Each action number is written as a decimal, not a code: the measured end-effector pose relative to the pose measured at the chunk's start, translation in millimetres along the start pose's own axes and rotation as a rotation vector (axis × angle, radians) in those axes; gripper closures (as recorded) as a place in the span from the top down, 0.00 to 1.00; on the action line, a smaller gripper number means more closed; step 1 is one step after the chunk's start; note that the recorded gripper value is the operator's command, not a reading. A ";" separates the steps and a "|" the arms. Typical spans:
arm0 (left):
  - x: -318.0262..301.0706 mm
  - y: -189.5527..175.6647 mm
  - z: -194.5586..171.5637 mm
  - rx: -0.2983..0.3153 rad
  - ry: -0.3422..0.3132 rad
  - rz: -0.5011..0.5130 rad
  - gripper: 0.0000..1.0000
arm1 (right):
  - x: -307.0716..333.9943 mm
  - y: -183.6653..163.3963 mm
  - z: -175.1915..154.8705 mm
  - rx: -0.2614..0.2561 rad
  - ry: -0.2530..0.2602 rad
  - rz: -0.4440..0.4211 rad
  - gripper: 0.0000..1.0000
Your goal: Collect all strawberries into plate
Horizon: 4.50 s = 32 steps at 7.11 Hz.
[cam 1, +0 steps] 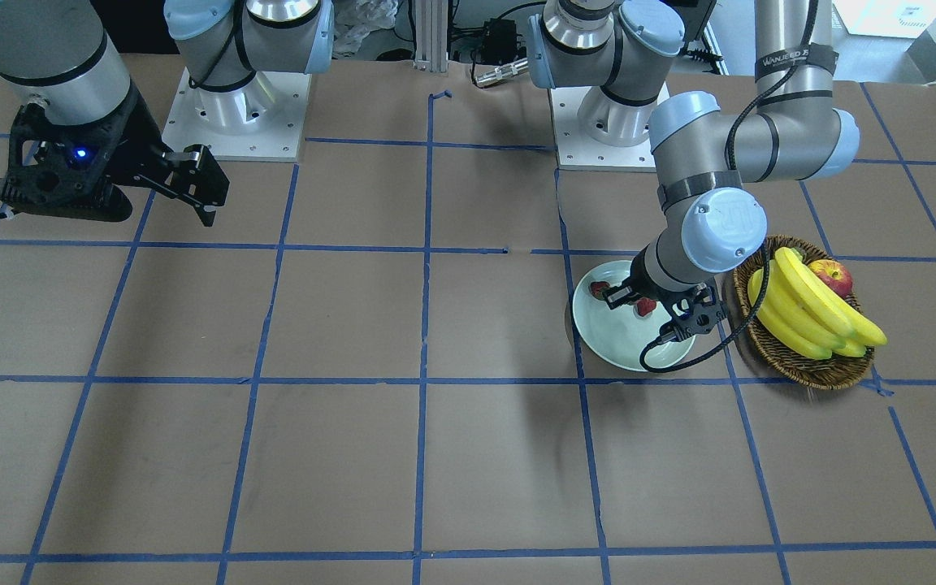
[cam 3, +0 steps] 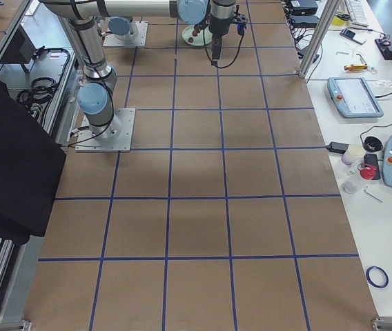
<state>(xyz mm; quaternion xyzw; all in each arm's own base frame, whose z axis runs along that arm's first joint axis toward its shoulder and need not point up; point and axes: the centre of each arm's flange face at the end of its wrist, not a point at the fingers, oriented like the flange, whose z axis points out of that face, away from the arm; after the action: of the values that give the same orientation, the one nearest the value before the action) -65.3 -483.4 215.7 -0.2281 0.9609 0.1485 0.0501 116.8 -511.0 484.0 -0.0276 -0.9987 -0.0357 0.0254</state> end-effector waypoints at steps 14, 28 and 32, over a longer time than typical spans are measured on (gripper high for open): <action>70.8 99.6 -280.1 0.432 0.147 0.342 1.00 | -0.4 -1.7 -1.4 0.017 -0.004 0.002 1.00; 71.0 108.4 -270.1 0.415 0.149 0.487 1.00 | -7.8 -5.9 -6.2 0.154 -0.052 -0.026 1.00; 64.6 102.1 -269.7 0.436 0.092 0.470 1.00 | -7.3 -0.2 -7.0 0.132 -0.048 -0.024 1.00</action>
<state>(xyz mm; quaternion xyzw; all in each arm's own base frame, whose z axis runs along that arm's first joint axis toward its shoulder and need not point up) -176.8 -506.9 488.4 0.0095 0.9977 -0.0640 0.0189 124.4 -512.0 490.6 -0.0147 -0.9994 0.0307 0.0026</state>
